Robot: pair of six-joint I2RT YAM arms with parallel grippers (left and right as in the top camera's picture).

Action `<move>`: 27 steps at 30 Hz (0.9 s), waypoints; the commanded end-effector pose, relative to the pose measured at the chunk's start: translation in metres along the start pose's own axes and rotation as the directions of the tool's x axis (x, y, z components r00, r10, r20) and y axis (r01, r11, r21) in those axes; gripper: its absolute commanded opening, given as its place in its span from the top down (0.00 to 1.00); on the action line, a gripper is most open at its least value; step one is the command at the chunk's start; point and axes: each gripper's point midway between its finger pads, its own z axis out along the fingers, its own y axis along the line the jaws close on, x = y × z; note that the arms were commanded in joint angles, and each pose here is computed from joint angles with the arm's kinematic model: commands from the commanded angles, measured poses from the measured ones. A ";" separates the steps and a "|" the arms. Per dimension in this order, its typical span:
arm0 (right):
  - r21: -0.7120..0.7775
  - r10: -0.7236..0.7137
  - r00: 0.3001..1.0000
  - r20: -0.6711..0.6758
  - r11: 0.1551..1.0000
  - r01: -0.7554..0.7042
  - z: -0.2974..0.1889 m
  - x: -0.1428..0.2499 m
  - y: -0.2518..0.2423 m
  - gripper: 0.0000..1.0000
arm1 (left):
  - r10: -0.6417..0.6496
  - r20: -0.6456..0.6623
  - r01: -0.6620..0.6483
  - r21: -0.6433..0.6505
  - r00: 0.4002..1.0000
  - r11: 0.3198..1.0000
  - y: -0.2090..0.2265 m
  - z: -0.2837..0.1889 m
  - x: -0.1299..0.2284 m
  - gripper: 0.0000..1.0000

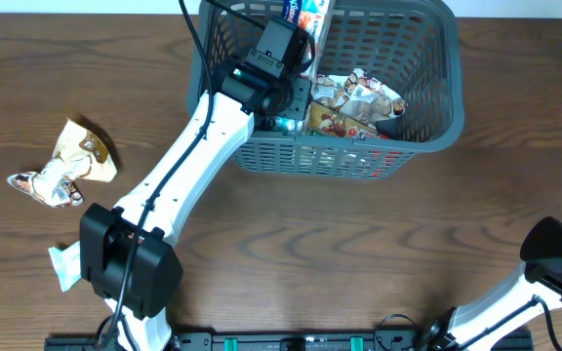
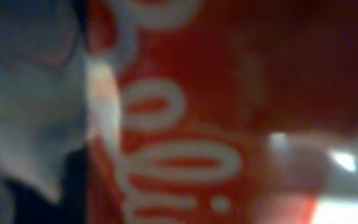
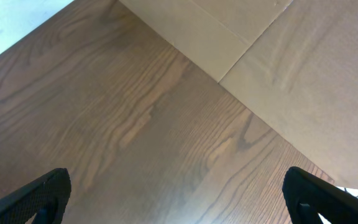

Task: Pack container
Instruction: 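Lower the tissue pack into the basket and open the left gripper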

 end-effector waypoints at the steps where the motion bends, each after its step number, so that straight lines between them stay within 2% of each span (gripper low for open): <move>1: 0.010 0.011 1.000 -0.014 1.000 -0.011 0.006 0.002 -0.002 0.01 | 0.010 0.007 -0.010 -0.013 1.000 1.000 0.004 -0.002 -0.001 0.43; 2: 0.010 0.011 1.000 -0.015 1.000 -0.011 0.006 0.002 -0.002 0.01 | 0.012 0.007 -0.012 -0.013 1.000 1.000 0.004 -0.002 -0.001 0.33; 5: 0.010 0.011 1.000 -0.015 1.000 -0.011 0.006 0.002 -0.002 0.01 | 0.012 0.008 -0.012 -0.014 1.000 1.000 0.005 -0.002 -0.001 0.37; 10: 0.010 0.011 1.000 -0.014 1.000 -0.011 0.006 0.002 -0.002 0.01 | 0.024 0.015 -0.024 -0.028 1.000 0.999 0.007 -0.002 -0.003 0.35; 15: 0.010 0.011 1.000 -0.014 1.000 -0.011 0.006 0.002 -0.002 0.01 | 0.029 0.047 -0.028 -0.036 0.998 0.999 0.010 -0.005 -0.012 0.26; 21: 0.010 0.011 1.000 -0.014 1.000 -0.011 0.006 0.002 -0.002 0.01 | -0.009 0.137 0.016 -0.046 0.990 0.999 0.029 -0.028 -0.046 0.25; 27: 0.010 0.011 1.000 -0.015 1.000 -0.011 0.006 0.002 -0.002 0.01 | 0.055 0.229 -0.040 -0.067 0.972 0.997 0.040 -0.070 -0.081 0.25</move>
